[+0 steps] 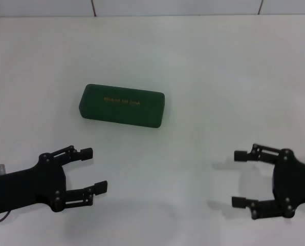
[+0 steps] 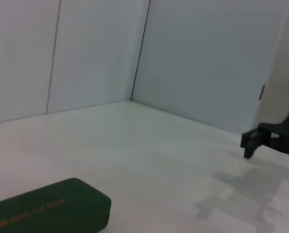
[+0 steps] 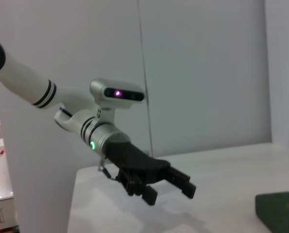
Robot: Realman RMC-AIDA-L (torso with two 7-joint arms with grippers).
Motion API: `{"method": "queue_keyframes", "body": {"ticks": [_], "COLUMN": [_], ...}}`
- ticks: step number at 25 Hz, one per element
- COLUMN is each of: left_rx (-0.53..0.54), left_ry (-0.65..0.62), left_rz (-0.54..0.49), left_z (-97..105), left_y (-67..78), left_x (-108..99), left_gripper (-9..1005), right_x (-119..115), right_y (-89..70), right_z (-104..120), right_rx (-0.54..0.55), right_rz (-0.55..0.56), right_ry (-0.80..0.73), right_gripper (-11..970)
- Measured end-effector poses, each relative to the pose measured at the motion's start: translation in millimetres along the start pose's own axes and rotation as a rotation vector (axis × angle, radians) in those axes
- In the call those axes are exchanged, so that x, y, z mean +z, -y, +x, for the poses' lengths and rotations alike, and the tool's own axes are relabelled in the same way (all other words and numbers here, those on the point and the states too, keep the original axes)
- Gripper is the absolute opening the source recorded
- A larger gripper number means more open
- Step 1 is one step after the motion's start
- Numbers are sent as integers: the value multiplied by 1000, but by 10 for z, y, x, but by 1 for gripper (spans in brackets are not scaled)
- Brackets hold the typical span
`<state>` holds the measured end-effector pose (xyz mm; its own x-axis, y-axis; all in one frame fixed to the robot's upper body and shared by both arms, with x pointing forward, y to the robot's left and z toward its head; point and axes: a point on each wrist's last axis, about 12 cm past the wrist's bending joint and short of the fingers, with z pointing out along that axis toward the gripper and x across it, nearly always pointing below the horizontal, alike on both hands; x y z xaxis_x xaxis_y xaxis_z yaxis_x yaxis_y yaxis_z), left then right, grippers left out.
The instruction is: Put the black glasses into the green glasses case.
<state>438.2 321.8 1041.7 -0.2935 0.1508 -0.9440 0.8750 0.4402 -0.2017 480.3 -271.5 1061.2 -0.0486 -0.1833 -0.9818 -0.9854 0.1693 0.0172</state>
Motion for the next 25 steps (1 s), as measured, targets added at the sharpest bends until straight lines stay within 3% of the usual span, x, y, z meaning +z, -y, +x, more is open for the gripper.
{"method": "queue_keyframes", "body": {"ticks": [3,8,18,25], "left_rx": [-5,-11,-22,-24], "left_ry": [-4,-4,-50,-43], "left_rz": [5,64,125,160], "left_z": [15,-6,13,-3], "left_y": [21,77,115,149], "left_x": [-32,-87,-80,-104], "left_gripper": [876,874,869,866], "right_x": [22,-4,-4,19], "right_y": [-35,-34,155,201], "right_z": [46,59,17,3], "right_rx": [17,25,-20,-32], "right_rz": [-7,0,30,31], "right_ry": [-13,-15,-83,-98], "right_gripper": [872,872,872,872]}}
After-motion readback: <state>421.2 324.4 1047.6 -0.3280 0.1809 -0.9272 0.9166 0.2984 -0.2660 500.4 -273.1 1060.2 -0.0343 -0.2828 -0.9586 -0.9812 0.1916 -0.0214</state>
